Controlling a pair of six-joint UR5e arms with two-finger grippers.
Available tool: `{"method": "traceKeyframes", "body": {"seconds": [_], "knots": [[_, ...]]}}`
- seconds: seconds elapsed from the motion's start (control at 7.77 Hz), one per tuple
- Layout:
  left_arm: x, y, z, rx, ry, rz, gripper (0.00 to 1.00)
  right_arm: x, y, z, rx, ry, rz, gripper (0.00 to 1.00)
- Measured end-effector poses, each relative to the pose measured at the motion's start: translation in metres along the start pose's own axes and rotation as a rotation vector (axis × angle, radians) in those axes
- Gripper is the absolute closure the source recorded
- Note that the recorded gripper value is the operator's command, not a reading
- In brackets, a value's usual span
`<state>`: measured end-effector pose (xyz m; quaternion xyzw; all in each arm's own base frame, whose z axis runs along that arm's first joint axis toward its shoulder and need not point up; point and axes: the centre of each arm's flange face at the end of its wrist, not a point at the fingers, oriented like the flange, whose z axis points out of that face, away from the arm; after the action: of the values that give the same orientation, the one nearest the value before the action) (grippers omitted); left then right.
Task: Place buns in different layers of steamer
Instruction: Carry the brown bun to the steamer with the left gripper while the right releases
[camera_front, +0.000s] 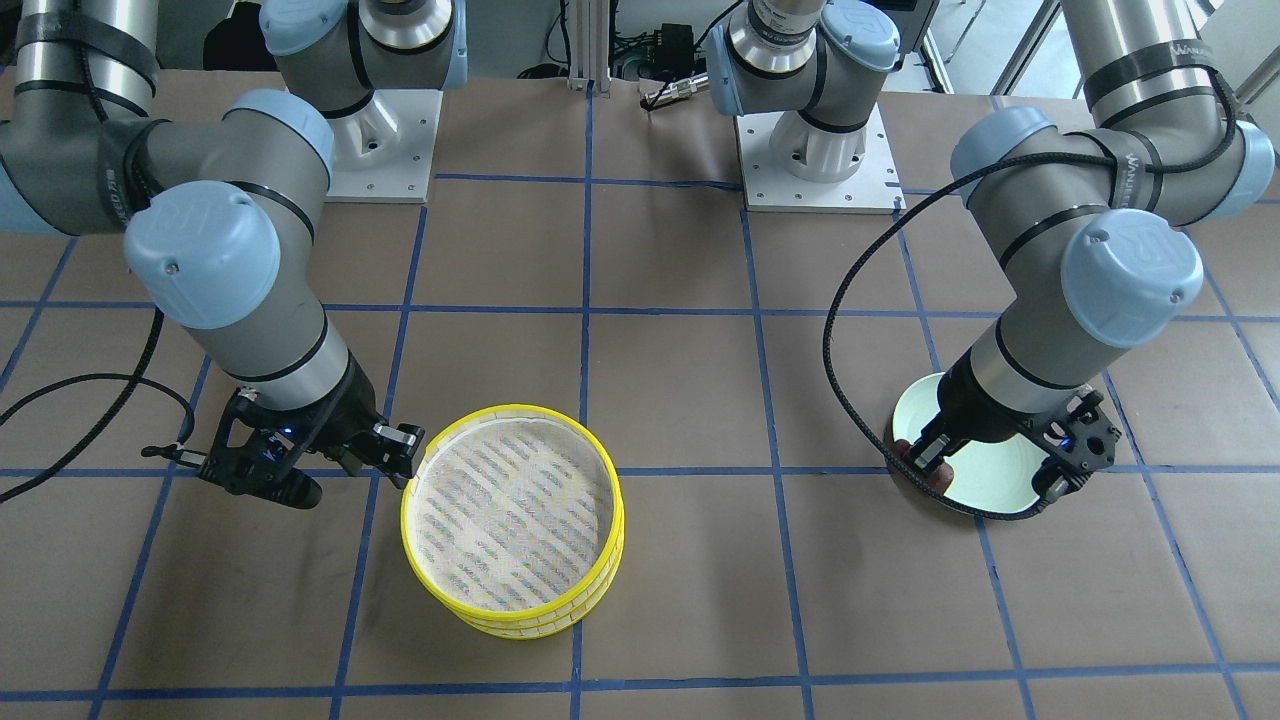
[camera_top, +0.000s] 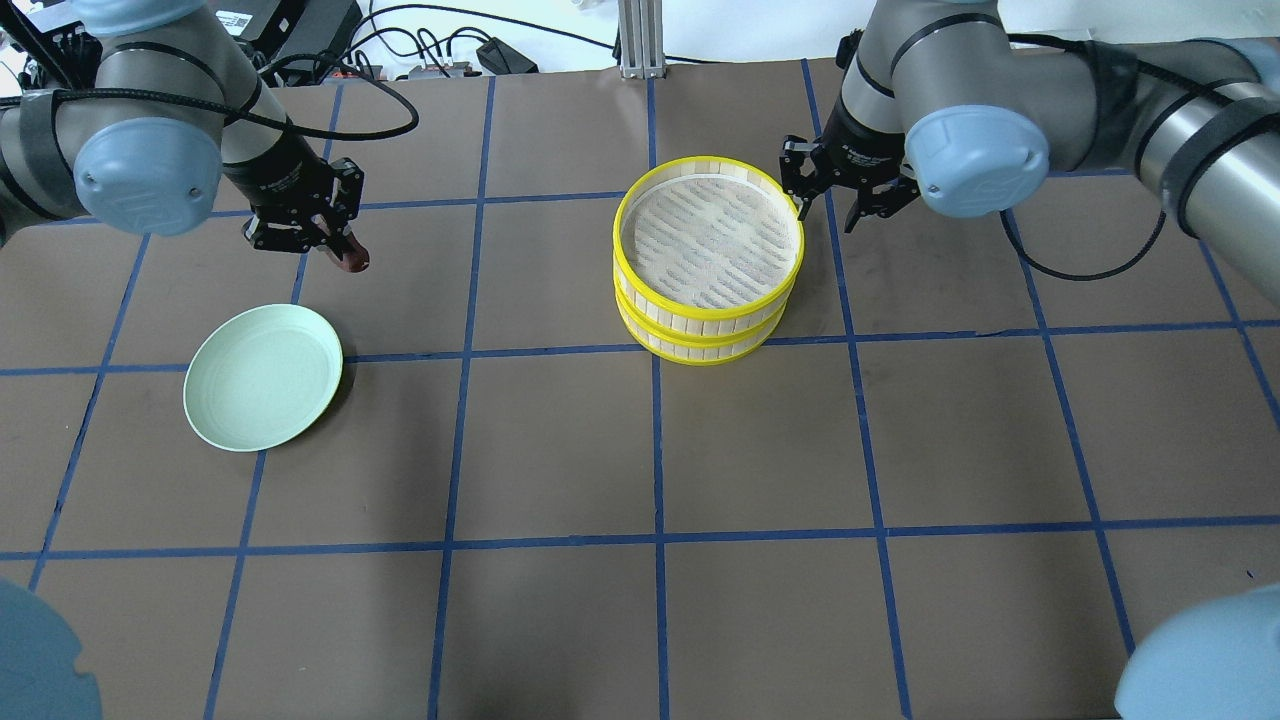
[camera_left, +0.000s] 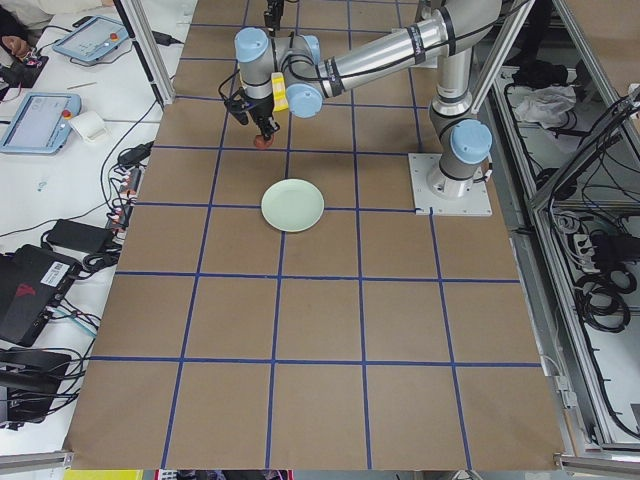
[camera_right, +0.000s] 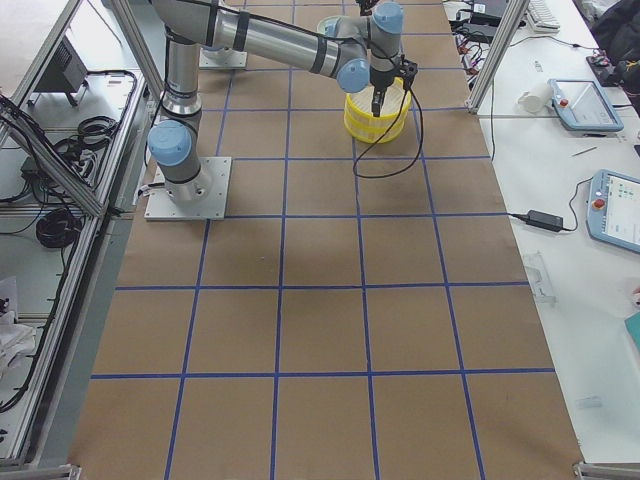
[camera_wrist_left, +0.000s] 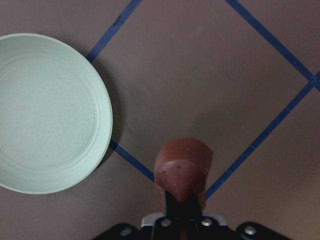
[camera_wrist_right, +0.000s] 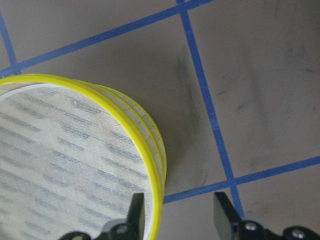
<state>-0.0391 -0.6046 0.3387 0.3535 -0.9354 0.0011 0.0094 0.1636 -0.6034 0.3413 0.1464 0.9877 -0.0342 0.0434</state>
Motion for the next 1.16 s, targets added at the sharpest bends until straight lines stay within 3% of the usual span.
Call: {"method": "traceKeyframes", "body": {"seconds": [0.39,0.51,0.9,1.16], "knots": [[0.051,0.050,-0.038,0.057,0.060,0.026,1.00,0.056,-0.006,-0.045,-0.024,0.022,-0.074,0.39],[0.074,0.071,-0.049,0.067,0.117,0.030,1.00,0.072,-0.004,-0.061,-0.025,0.038,-0.108,0.37],[0.132,0.138,-0.058,0.096,0.246,0.127,1.00,0.087,0.030,-0.124,0.002,0.065,-0.150,0.06],[0.167,0.184,-0.046,0.058,0.310,0.214,1.00,0.080,0.046,-0.145,0.025,0.055,-0.165,0.00]]}}
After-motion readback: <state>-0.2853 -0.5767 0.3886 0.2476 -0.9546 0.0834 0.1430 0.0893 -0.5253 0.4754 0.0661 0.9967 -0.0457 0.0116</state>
